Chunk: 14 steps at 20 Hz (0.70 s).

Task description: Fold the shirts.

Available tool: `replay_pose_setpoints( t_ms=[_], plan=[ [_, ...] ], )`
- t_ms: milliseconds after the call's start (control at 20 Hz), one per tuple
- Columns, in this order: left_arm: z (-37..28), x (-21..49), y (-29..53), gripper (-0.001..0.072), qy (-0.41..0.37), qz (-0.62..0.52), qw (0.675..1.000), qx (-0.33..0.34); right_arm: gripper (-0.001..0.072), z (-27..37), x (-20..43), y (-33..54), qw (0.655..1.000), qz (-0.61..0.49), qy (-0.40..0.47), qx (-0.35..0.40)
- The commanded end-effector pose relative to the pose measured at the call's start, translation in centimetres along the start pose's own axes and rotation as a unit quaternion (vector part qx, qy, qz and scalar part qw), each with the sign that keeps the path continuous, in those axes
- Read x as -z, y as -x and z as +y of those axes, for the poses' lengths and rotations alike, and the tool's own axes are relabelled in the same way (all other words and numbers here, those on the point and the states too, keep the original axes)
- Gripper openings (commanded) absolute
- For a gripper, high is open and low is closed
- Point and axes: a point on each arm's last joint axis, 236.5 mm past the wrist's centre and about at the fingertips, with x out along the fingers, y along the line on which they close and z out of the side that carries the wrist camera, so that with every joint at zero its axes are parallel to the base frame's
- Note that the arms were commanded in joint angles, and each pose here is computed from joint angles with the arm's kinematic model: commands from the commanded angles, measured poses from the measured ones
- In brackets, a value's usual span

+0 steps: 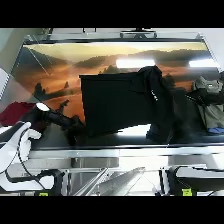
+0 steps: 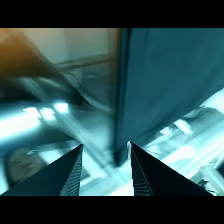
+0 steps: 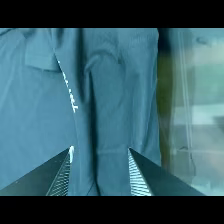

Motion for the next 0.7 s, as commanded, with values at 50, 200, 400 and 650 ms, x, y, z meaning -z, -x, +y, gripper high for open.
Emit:
replay_pose_setpoints(
  t_ms=[50,200,400,650],
  plan=[
    [-1.2,-0.6,-4.0,0.0331,-0.028,-0.030,0.999,-0.010,0.0414,0.2,1.0,0.1,1.000,0.016,-0.007,-0.009],
    [-4.1,-1.5,-5.4,0.0328,-0.066,-0.017,0.998,-0.001,0.0414,-0.2,1.6,0.1,1.000,0.028,-0.005,-0.001],
    [-5.9,-2.8,-4.3,0.0009,-0.106,-0.010,0.994,-0.003,0.0414,-3.5,5.3,0.0,0.994,0.093,-0.020,0.059],
    [-3.6,-5.1,-0.3,0.0009,-0.065,-0.039,0.997,0.008,0.0415,-5.7,7.4,-2.4,0.992,0.096,-0.056,0.066]
  ],
)
